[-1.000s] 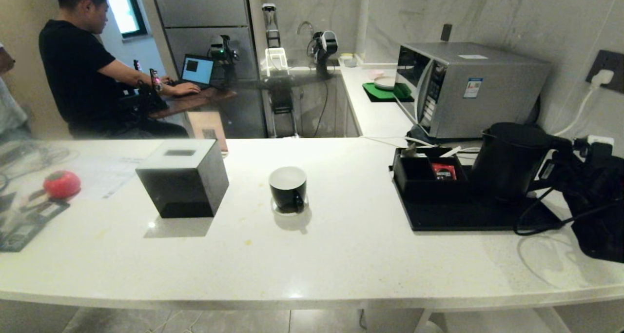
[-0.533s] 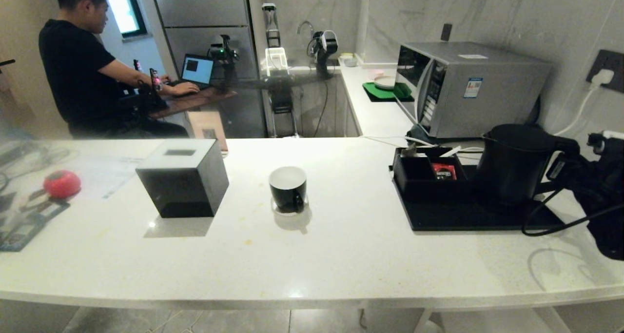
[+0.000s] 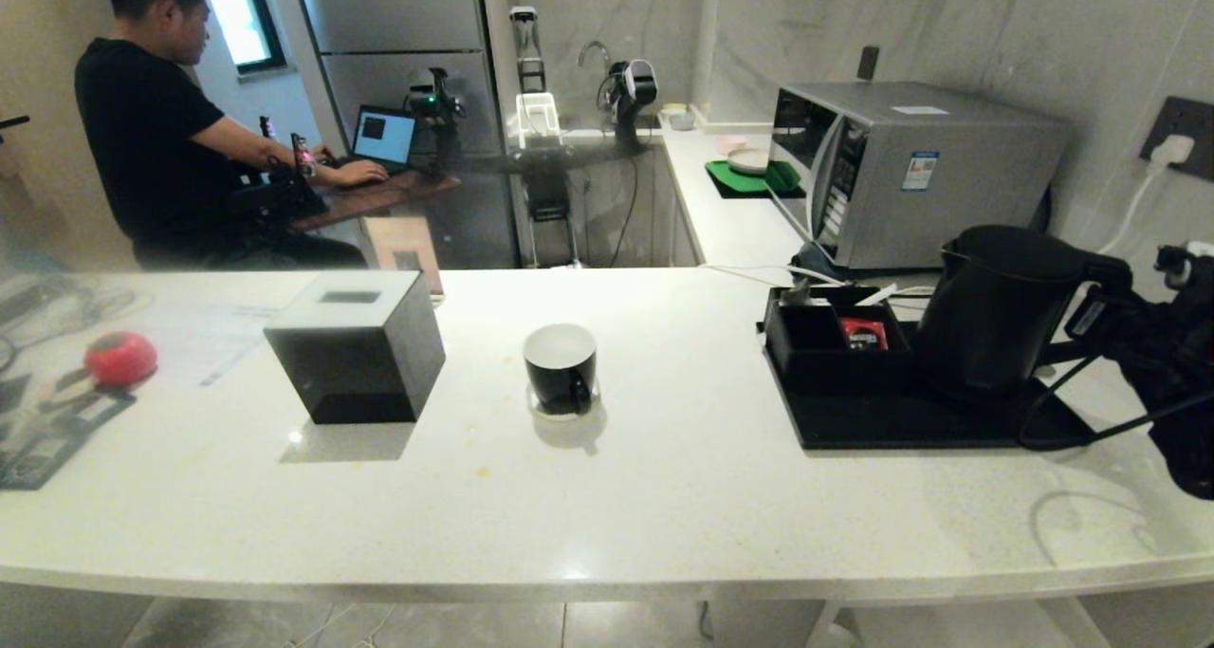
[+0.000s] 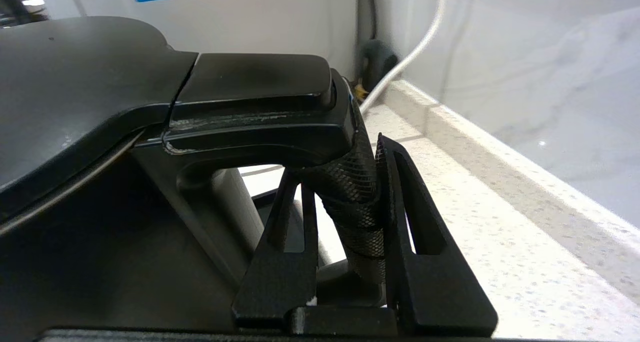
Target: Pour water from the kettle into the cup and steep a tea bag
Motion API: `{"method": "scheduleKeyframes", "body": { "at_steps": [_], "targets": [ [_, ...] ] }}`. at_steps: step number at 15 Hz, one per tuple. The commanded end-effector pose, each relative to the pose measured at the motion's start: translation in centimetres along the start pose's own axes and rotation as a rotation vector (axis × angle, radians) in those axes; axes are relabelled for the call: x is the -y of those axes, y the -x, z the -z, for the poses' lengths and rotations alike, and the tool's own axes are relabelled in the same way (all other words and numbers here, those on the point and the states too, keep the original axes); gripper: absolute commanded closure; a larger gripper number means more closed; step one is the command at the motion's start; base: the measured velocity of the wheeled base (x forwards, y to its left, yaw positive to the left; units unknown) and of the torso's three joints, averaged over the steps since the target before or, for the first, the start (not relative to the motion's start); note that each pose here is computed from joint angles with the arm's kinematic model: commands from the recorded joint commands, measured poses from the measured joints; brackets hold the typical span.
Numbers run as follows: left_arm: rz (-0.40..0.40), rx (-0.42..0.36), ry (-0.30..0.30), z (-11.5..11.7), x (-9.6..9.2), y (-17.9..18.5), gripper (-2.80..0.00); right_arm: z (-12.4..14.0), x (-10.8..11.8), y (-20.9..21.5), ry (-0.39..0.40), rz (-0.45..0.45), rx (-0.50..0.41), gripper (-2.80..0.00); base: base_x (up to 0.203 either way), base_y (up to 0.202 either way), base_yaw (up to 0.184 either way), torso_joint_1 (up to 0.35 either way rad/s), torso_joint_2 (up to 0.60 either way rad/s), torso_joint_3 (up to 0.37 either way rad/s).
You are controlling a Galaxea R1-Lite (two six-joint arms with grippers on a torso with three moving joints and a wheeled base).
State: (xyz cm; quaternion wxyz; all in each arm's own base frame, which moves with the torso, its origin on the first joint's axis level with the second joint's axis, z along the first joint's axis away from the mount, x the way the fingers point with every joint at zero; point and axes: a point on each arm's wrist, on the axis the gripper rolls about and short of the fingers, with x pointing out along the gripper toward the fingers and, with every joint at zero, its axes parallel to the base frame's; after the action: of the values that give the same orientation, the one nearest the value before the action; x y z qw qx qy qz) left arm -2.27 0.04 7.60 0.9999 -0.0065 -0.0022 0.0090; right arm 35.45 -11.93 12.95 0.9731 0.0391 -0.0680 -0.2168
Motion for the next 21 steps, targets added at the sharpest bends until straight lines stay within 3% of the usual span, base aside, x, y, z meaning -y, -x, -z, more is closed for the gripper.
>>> {"method": "scheduleKeyframes", "body": {
  "at_steps": [1, 8, 14, 21],
  "targets": [
    [0.0, 0.0, 0.001, 0.0, 0.0, 0.0, 0.0, -0.2, -0.5, 0.1, -0.003, -0.013, 0.009, 0.0, 0.0, 0.0, 0.0, 0.0, 0.0, 0.0],
    [0.0, -0.001, 0.001, 0.0, 0.0, 0.0, 0.0, -0.4, -0.4, 0.3, -0.004, -0.009, -0.009, 0.0, 0.0, 0.0, 0.0, 0.0, 0.0, 0.0],
    [0.0, 0.0, 0.001, 0.0, 0.0, 0.0, 0.0, -2.2, -0.2, 0.8, -0.02, -0.002, 0.011, 0.0, 0.0, 0.0, 0.0, 0.0, 0.0, 0.0],
    [0.0, 0.0, 0.001, 0.0, 0.0, 0.0, 0.0, -3.5, 2.1, 2.1, -0.02, 0.057, 0.002, 0.0, 0.0, 0.0, 0.0, 0.0, 0.0, 0.0]
  ]
}}
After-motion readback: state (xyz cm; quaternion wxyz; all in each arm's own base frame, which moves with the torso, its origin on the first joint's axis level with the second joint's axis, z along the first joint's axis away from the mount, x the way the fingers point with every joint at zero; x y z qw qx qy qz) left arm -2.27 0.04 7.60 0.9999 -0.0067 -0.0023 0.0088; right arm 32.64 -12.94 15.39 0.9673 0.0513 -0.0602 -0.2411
